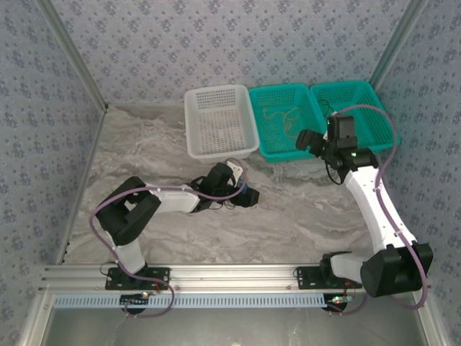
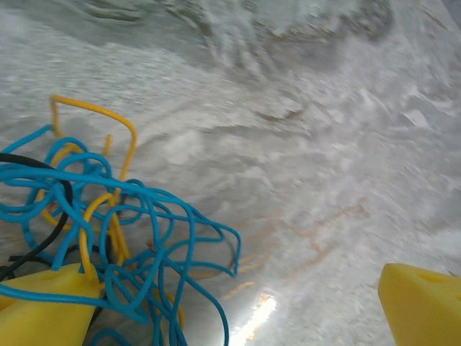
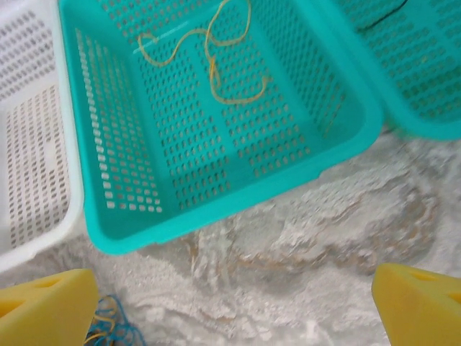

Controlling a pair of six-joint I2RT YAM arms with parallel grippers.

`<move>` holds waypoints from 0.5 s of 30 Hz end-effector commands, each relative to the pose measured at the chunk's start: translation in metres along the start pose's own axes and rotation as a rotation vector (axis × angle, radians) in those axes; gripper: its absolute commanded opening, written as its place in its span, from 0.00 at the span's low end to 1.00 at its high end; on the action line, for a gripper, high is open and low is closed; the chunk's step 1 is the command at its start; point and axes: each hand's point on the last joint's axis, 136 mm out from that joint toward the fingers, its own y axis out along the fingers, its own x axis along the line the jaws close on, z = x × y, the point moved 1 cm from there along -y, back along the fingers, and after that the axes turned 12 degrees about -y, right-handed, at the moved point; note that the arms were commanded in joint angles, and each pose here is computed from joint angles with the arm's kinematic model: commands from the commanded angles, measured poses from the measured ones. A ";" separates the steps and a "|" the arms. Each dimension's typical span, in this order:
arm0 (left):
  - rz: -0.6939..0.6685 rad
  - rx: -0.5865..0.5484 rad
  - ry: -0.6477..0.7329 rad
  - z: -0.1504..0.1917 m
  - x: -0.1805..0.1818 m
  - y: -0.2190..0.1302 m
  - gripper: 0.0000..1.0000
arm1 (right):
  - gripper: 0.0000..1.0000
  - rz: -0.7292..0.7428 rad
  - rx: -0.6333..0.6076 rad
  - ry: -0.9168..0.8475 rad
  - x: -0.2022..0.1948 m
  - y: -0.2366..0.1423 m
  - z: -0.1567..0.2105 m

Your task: Untangle the cables

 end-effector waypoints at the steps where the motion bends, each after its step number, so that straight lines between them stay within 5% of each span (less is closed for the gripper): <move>1: 0.106 0.053 0.079 0.001 -0.027 -0.007 0.99 | 1.00 -0.081 0.029 0.039 0.022 0.007 0.018; 6: 0.151 0.039 0.109 -0.005 -0.041 -0.020 0.99 | 0.99 -0.152 0.071 0.122 0.051 0.028 0.056; 15: 0.020 -0.123 0.015 -0.027 -0.012 -0.038 1.00 | 0.98 -0.198 0.063 0.141 0.095 0.046 0.094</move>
